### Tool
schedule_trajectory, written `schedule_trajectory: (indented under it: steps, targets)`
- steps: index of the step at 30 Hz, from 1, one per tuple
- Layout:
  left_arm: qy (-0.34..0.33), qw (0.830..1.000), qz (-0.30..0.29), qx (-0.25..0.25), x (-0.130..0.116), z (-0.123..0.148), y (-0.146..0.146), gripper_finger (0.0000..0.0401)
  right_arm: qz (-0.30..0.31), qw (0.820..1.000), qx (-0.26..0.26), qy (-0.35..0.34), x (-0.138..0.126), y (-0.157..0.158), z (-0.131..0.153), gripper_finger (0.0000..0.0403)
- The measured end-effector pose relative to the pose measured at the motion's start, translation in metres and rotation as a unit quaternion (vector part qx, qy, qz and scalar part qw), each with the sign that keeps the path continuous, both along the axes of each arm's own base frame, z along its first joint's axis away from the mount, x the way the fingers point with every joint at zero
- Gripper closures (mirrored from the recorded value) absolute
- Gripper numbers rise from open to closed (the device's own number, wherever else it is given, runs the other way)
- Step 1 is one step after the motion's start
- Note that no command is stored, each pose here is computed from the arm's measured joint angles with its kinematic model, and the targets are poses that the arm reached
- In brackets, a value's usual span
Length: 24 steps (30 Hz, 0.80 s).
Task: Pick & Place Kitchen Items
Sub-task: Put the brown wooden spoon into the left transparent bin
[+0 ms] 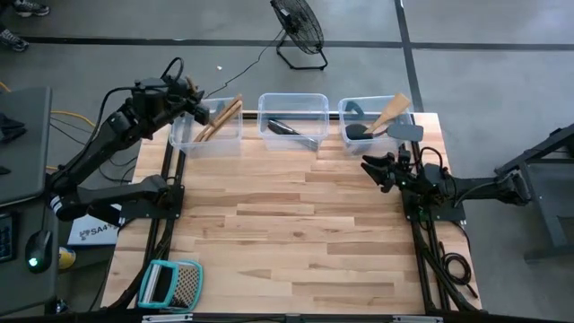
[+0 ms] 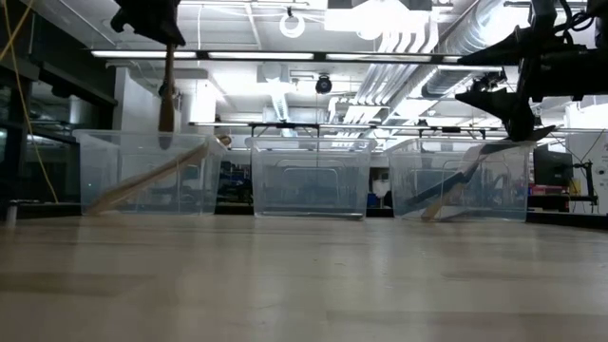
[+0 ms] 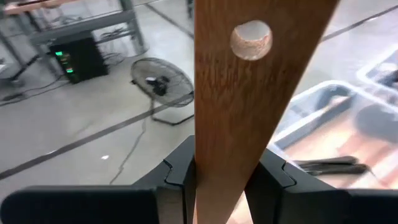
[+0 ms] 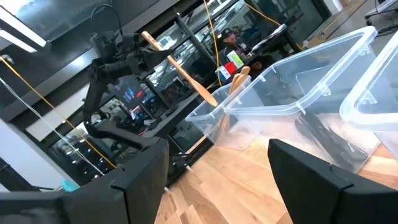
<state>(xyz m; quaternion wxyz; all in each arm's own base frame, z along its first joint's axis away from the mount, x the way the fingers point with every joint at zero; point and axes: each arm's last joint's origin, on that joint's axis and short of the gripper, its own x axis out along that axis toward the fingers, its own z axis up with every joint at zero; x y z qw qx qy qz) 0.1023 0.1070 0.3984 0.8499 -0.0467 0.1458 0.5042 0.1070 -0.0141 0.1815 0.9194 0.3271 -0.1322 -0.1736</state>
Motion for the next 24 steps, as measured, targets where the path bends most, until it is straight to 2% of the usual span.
schedule_trajectory:
  steps: [7, 18, 24]
  targets:
    - [0.031, 0.998, 0.051, -0.02, 0.001, -0.007, 0.004, 0.0309, 0.013, 1.0, -0.013, 0.005, 0.0, 0.001, 0.0, 0.0136]
    - [0.107, 0.989, 0.059, -0.078, 0.023, -0.031, 0.026, 0.0309, 0.006, 0.997, -0.065, 0.028, 0.0, 0.001, 0.0, 0.0136]
    - [0.168, 0.976, 0.08, -0.111, 0.036, -0.05, 0.039, 0.0309, 0.003, 0.996, -0.077, 0.034, 0.0, 0.001, 0.0, 0.0136]
